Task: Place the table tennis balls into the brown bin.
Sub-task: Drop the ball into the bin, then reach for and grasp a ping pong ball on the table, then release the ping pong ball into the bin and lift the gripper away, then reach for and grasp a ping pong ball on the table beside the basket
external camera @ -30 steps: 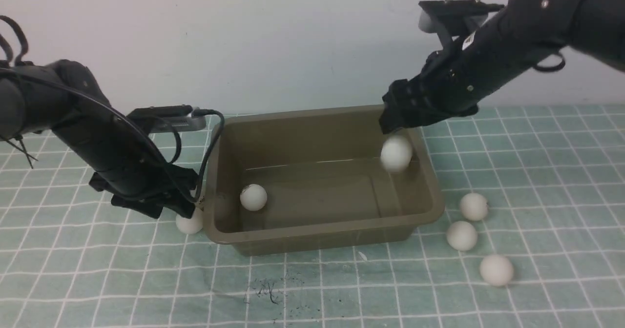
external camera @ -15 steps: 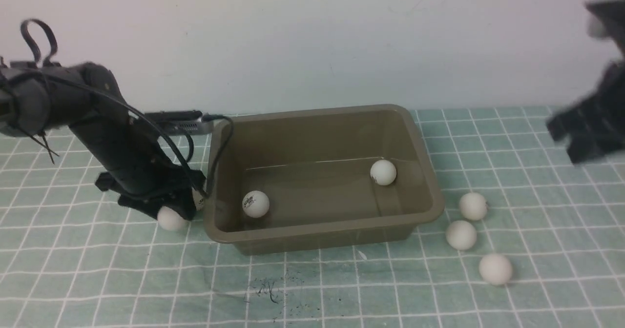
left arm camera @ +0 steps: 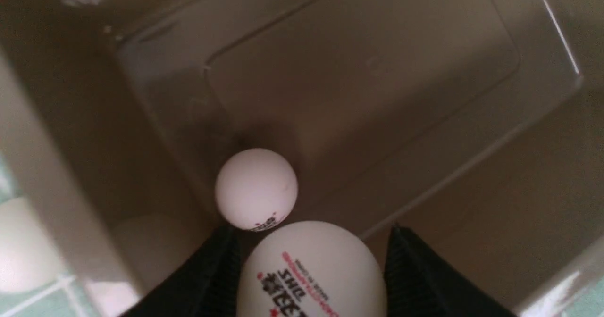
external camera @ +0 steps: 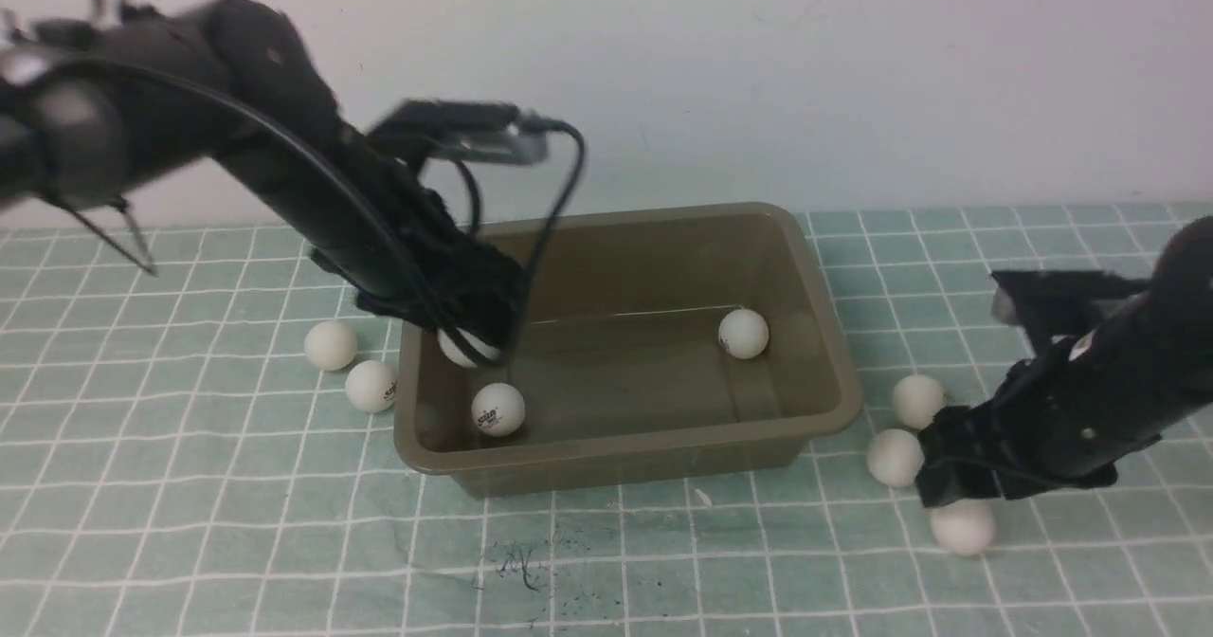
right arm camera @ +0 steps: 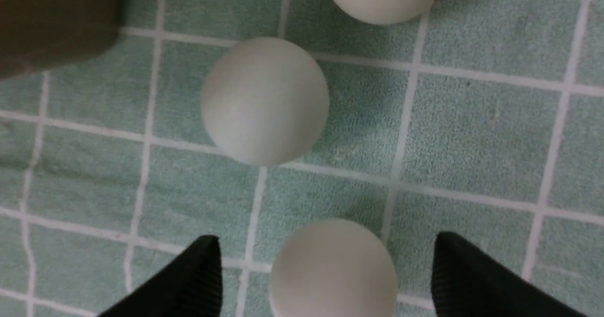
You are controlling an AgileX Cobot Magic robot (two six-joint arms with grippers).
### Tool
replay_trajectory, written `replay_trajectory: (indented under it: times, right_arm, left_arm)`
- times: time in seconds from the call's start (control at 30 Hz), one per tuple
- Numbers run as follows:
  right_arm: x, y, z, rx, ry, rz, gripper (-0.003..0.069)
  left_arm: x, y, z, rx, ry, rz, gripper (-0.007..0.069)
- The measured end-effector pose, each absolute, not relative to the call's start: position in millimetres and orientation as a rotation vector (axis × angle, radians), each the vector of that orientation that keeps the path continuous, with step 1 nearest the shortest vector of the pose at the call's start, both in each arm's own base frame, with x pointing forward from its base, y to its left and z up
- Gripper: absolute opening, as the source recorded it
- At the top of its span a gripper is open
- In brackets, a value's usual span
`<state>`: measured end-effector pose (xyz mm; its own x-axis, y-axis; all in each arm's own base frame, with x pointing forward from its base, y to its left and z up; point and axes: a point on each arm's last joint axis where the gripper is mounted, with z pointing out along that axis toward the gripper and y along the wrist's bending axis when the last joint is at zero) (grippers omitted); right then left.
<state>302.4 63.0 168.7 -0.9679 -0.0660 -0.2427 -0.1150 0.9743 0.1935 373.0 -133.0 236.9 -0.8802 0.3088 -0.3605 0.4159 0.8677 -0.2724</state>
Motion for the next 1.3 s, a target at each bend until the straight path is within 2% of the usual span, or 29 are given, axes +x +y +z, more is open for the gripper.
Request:
replay_trajectory:
  times: [0.07, 0.1, 0.13, 0.17, 0.2, 0.23, 0.27, 0.3, 0.37, 0.47, 0.6, 0.77, 0.8, 0.87, 0.93, 0.97, 1.0, 1.03, 1.1, 1.17, 1.2, 1.3]
  right_arm:
    - [305, 63, 161, -0.136, 2.909, 0.299, 0.0572]
    - [308, 64, 155, -0.136, 2.924, 0.296, 0.0576]
    - [310, 64, 149, -0.137, 2.947, 0.297, 0.0534]
    - [310, 64, 149, -0.138, 2.954, 0.299, 0.0486]
    - [311, 65, 151, -0.149, 2.964, 0.302, 0.0379]
    - [312, 65, 157, -0.156, 2.964, 0.306, 0.0333]
    - [312, 65, 157, -0.156, 2.961, 0.305, 0.0333]
    - [314, 66, 169, -0.168, 2.950, 0.306, 0.0358]
    - [316, 68, 191, -0.166, 2.914, 0.319, 0.0361]
    - [319, 79, 235, -0.209, 2.805, 0.360, 0.0361]
    - [331, 114, 286, -0.322, 2.594, 0.410, 0.0361]
    - [360, 147, 299, -0.391, 2.525, 0.452, 0.0361]
    - [367, 151, 299, -0.399, 2.533, 0.456, 0.0370]
    - [383, 157, 294, -0.423, 2.578, 0.457, 0.0442]
    - [387, 158, 297, -0.455, 2.604, 0.436, 0.0524]
    - [388, 158, 298, -0.470, 2.612, 0.421, 0.0540]
    - [389, 156, 303, -0.490, 2.624, 0.378, 0.0584]
    - [389, 154, 306, -0.496, 2.628, 0.351, 0.0596]
    - [389, 143, 317, -0.500, 2.618, 0.218, 0.0601]
    - [389, 133, 322, -0.465, 2.622, 0.151, 0.0585]
    - [387, 113, 330, -0.390, 2.637, 0.067, 0.0532]
    - [385, 79, 332, -0.264, 2.681, 0.022, 0.0424]
  left_arm:
    - [374, -137, 229, 0.546, 2.753, -0.500, 0.0418]
    - [375, -139, 225, 0.543, 2.763, -0.501, 0.0468]
    - [377, -140, 226, 0.535, 2.762, -0.497, 0.0518]
    - [378, -139, 228, 0.530, 2.760, -0.494, 0.0534]
    - [382, -136, 236, 0.521, 2.744, -0.478, 0.0536]
    - [385, -129, 247, 0.500, 2.732, -0.455, 0.0507]
    - [386, -129, 249, 0.503, 2.725, -0.449, 0.0498]
    - [388, -117, 261, 0.475, 2.714, -0.421, 0.0410]
    - [390, -89, 279, 0.422, 2.695, -0.365, 0.0238]
    - [393, -42, 287, 0.275, 2.700, -0.302, 0.0052]
    - [399, 17, 270, 0.075, 2.743, -0.296, 0.0002]
    - [409, 26, 237, 0.049, 2.794, -0.391, 0.0084]
    - [412, 24, 231, 0.044, 2.796, -0.404, 0.0130]
    - [421, 21, 212, 0.032, 2.798, -0.420, 0.0277]
    - [427, 19, 198, 0.020, 2.799, -0.420, 0.0371]
    - [430, 18, 192, 0.014, 2.793, -0.416, 0.0413]
    - [433, 17, 185, 0.008, 2.791, -0.411, 0.0460]
    - [435, 16, 180, 0.003, 2.791, -0.411, 0.0491]
    - [441, 14, 170, -0.011, 2.779, -0.404, 0.0540]
    - [443, 13, 163, -0.018, 2.773, -0.399, 0.0548]
    - [446, 10, 154, -0.022, 2.775, -0.399, 0.0524]
    - [447, 9, 148, -0.013, 2.792, -0.399, 0.0341]
